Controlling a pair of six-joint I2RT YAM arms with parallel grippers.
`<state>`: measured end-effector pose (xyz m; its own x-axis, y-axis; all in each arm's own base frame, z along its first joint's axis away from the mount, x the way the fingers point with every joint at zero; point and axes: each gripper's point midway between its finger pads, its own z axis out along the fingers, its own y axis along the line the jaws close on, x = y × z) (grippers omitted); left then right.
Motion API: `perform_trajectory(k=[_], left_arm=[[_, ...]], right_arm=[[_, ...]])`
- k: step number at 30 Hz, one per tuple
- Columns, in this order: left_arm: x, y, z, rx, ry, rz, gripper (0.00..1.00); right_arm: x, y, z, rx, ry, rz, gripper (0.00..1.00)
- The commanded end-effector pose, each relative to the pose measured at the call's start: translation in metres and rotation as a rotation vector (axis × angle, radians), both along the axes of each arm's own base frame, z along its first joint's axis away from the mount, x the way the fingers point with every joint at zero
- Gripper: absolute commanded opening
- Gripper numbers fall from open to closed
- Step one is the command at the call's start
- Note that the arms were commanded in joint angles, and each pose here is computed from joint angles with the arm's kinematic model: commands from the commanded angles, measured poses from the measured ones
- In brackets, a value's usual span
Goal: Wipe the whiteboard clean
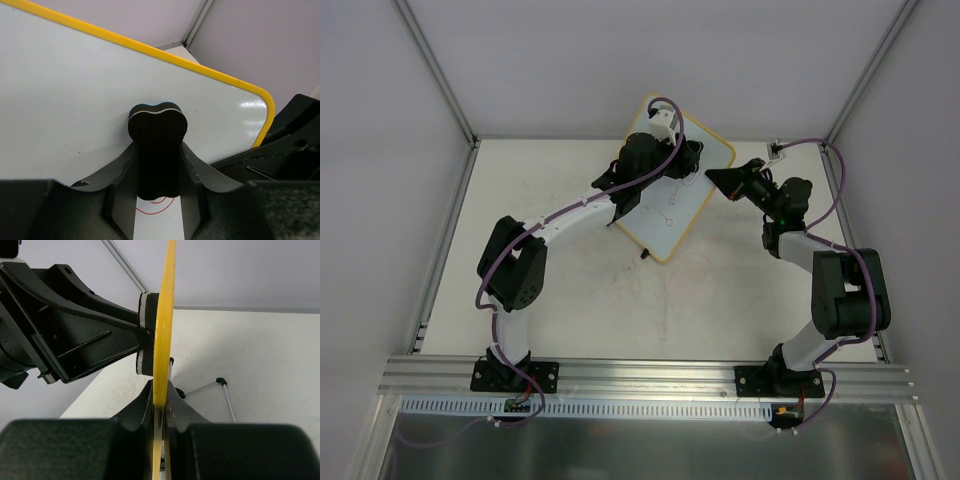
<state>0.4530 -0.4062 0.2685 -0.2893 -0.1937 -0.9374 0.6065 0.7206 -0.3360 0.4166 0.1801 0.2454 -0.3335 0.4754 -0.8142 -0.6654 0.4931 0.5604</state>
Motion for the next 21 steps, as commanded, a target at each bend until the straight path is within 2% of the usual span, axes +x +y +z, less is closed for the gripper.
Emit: perform_trajectory(k=[1,14,21], left_arm=[[-0.004,-0.014,0.017,-0.023,-0.073,-0.075,0.0],[-0.019,-0.017,-0.05,0.082,-0.011,-0.116,0.0],[-0.039,-0.027,-0.08,0.139,0.016,-0.213,0.0]], right_arm=[[-0.032,0.032,0.013,-0.057,-0.128,0.207,0.0],[-0.032,0.032,0.013,-0.058,-0.129,0.207,0.0],[-0.032,0.032,0.012,-0.057,-0.126,0.206,0.0]])
